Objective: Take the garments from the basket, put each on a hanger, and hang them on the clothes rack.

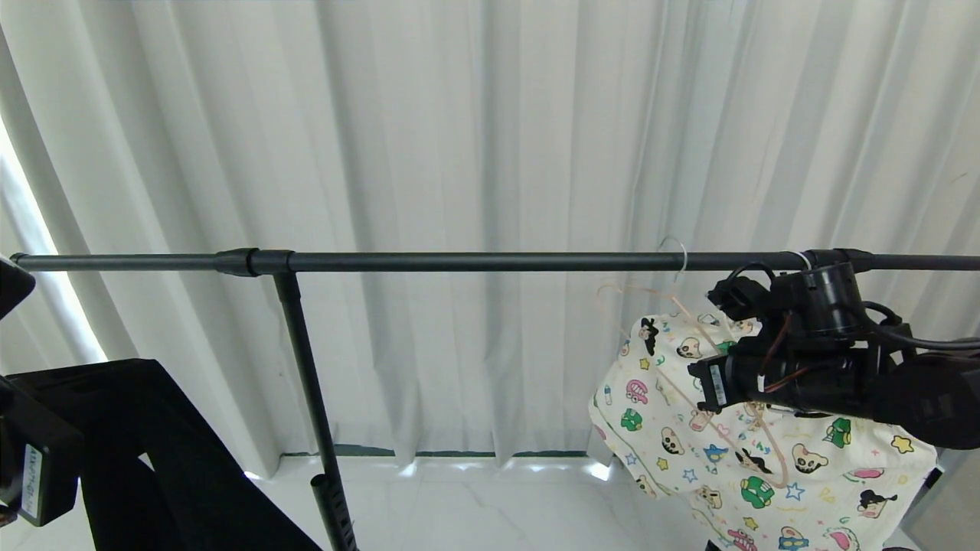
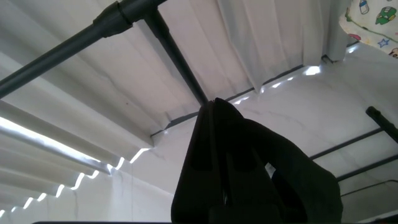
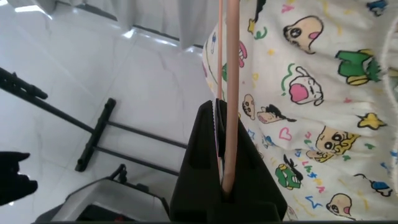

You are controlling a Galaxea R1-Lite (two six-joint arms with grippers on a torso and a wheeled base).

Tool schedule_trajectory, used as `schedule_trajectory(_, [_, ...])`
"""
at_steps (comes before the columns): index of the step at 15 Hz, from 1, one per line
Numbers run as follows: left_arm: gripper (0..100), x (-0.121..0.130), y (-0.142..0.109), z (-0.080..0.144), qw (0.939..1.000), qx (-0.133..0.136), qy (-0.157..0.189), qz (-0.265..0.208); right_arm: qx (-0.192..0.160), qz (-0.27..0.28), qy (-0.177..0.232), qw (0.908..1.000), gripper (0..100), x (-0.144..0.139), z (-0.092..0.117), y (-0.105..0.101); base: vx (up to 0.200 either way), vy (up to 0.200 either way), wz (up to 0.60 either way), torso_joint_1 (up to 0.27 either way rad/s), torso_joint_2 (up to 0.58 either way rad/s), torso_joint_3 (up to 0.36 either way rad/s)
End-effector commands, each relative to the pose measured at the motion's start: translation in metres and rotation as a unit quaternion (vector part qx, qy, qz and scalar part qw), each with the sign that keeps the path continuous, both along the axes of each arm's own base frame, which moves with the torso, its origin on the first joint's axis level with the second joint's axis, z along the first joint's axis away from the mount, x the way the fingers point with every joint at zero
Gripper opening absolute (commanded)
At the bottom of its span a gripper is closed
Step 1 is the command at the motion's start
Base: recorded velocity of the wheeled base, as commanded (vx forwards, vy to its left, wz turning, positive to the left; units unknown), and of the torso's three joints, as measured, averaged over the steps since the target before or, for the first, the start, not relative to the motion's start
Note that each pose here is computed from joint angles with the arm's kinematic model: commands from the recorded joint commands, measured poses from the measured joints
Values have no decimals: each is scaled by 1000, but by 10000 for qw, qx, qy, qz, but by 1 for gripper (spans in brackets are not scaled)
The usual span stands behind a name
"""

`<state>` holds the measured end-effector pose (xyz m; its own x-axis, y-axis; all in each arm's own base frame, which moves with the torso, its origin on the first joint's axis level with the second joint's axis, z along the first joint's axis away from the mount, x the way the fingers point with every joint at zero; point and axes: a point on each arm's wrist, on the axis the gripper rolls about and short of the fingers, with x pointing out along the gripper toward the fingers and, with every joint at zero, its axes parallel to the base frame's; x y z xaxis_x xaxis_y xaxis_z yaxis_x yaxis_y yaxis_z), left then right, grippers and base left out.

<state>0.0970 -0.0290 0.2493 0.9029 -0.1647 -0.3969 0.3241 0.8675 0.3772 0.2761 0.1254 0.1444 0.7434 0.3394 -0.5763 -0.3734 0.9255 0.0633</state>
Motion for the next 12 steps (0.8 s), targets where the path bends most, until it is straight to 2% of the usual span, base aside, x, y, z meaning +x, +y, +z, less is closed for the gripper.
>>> schedule_trajectory(1, [0, 0, 0, 0, 10000, -3, -10, 1, 133, -17, -229, 9996, 0, -8, 16, -4, 0, 0, 0, 0, 0, 0])
schedule_trajectory(5, [0, -1, 0, 1, 10000, -8, -25, 1, 289, -51, -470, 9985, 0, -26, 33, -12, 0, 0, 0, 0, 0, 0])
schedule_trajectory(11, [0, -1, 0, 1, 10000, 22, -46, -14, 341, -46, -632, 9974, 0, -81, 38, -37, 0, 0, 0, 0, 0, 0])
schedule_trajectory(12, [0, -1, 0, 2, 10000, 33, -55, -20, 348, -34, -662, 9972, 0, -88, 39, -40, -200, 0, 0, 7, -7, -7])
